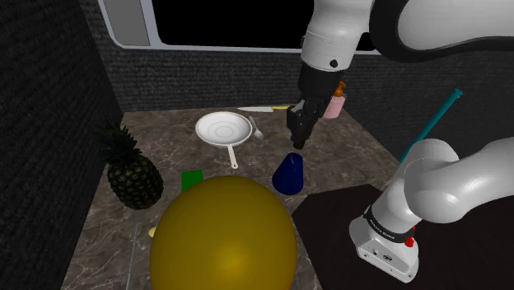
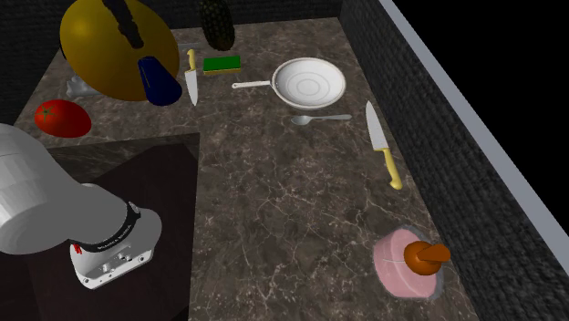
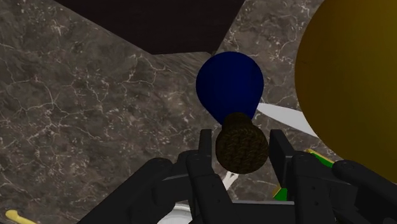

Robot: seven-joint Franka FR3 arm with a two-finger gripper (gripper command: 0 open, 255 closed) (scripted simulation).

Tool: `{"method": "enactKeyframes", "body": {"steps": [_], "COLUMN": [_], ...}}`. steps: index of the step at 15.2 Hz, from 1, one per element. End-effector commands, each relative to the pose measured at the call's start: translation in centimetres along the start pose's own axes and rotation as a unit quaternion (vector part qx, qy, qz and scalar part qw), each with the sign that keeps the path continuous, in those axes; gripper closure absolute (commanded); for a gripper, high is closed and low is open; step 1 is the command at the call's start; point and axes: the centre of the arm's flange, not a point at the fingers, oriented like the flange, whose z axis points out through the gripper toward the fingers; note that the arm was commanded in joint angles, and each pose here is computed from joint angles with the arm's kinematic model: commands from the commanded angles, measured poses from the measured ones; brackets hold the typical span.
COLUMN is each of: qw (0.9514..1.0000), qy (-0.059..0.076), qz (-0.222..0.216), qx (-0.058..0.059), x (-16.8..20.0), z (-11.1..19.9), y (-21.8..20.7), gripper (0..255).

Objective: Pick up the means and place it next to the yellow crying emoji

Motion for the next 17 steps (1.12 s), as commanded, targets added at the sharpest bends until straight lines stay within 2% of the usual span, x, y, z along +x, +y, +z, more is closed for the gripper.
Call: {"method": "enactKeyframes", "body": {"steps": [1, 17], "qw": [1.0, 1.0], "qy": [0.0, 0.0], "qz": [0.0, 0.0], "qx": [0.0, 0.0], "x": [-0.2, -0.1], "z": [1.1, 9.5], "y": [-0.1, -0.2], "gripper": [255, 255]}}
